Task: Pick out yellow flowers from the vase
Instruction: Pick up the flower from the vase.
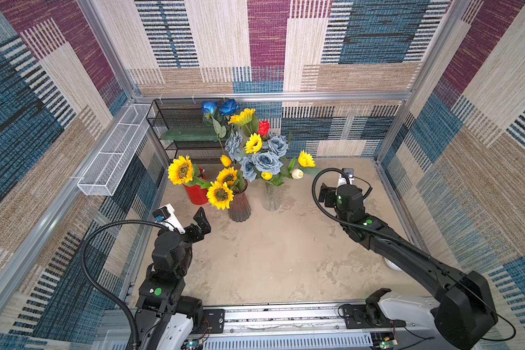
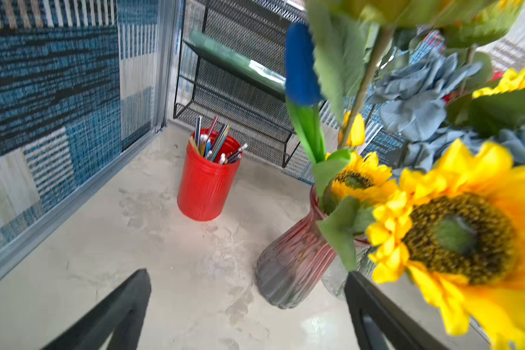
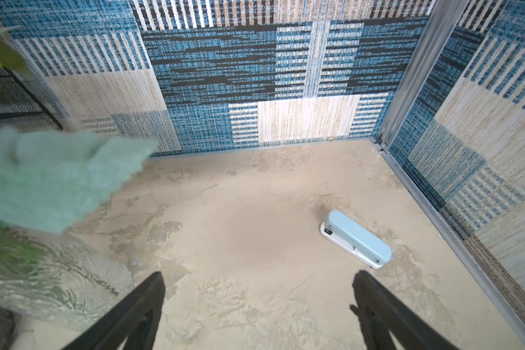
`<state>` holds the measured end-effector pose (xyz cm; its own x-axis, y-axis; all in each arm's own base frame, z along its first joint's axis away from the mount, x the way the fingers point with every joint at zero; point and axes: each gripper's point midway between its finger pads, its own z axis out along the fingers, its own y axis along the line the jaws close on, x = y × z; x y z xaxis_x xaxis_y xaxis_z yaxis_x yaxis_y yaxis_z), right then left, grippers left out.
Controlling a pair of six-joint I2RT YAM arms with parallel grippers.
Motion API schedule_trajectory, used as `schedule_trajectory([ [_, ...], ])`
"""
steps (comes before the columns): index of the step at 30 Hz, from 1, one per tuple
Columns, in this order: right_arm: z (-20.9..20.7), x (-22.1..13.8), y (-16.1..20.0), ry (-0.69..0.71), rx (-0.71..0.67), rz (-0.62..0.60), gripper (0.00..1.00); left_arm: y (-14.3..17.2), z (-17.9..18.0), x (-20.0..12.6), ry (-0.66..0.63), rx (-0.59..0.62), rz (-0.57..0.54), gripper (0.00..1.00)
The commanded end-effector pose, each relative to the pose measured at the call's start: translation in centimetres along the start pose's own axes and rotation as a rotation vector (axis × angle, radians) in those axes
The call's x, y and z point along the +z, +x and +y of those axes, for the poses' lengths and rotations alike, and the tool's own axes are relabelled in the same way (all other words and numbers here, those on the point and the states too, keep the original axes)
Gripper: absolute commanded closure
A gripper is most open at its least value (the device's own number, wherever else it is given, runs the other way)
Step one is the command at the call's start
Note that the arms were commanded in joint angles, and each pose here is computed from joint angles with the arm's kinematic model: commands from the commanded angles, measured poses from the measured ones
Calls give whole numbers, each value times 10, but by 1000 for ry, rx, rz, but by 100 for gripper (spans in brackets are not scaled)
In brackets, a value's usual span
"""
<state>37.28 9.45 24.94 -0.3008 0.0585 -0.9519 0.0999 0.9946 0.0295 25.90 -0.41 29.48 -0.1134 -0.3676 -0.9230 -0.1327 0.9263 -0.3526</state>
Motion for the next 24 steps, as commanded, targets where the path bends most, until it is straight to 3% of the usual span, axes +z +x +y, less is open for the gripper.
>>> schedule_trajectory([
  [1,2,-10,-17,-41,60,-71,1,-35,-22,4,64,57,-86,1],
  [24,14,-14,-3,-143,82,-36,4,-79,-45,60,9,181,-177,0],
])
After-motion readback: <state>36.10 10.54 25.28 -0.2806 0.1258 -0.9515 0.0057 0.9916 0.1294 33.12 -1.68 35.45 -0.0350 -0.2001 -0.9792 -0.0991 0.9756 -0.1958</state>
